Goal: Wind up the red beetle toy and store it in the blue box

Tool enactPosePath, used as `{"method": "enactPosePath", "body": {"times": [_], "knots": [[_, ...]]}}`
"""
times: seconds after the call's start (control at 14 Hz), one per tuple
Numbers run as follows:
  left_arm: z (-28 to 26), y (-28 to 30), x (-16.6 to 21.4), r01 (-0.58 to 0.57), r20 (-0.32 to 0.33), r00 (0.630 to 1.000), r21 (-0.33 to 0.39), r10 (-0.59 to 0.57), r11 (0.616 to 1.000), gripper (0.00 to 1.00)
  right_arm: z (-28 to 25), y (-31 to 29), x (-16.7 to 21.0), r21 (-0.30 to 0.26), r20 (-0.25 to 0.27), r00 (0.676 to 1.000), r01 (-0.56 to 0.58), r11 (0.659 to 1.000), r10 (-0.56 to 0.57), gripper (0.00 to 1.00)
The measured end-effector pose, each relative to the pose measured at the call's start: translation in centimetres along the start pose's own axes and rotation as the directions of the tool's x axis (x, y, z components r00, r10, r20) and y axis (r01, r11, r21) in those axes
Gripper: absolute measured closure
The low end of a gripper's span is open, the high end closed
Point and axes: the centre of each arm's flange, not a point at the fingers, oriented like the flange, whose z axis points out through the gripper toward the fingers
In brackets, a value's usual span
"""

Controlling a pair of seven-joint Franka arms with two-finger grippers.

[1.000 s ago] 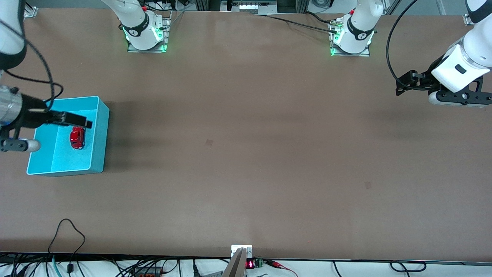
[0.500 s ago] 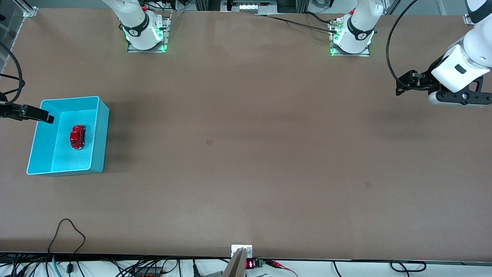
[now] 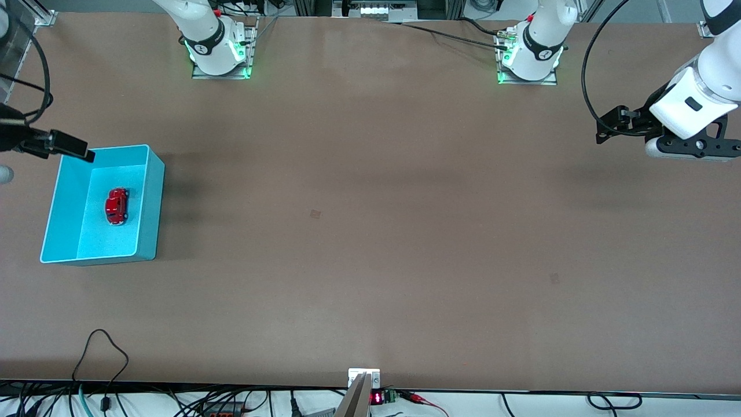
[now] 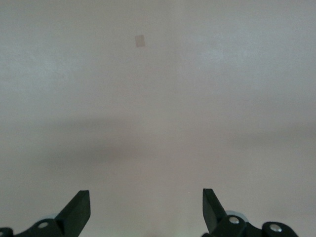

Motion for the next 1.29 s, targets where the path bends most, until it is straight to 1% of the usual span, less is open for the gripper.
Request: {"method": "enactPosePath", "body": {"times": [0.14,0.29,0.64,0.86,1.29], "knots": [[0.0,0.0,0.0,0.0,0.0,1.0,0.0,0.0,1.0,0.0,0.0,0.2,-0.9,-0.014,-0.025,1.0,0.002,1.0,-0.002,0.0],[0.0,0.0,0.0,0.0,0.0,1.0,0.0,0.0,1.0,0.0,0.7,0.2,-1.5,-0.014,-0.043,0.999,0.004,1.0,-0.005,0.0],[0.0,0.0,0.0,0.0,0.0,1.0,0.0,0.0,1.0,0.0,1.0,-0.7,-2.5,-0.013,-0.036,0.999,0.023,1.0,-0.023,0.0],[0.0,0.1,0.0,-0.002,0.0,1.0,0.0,0.002,1.0,0.0,0.9,-0.7,-2.9,-0.013,-0.023,0.999,0.024,1.0,-0.024,0.0],[0.0,0.3,0.0,-0.006,0.0,1.0,0.001,0.006,1.0,0.0,0.1,-0.8,-3.3,-0.012,-0.036,0.999,0.034,0.999,-0.035,0.0]]}}
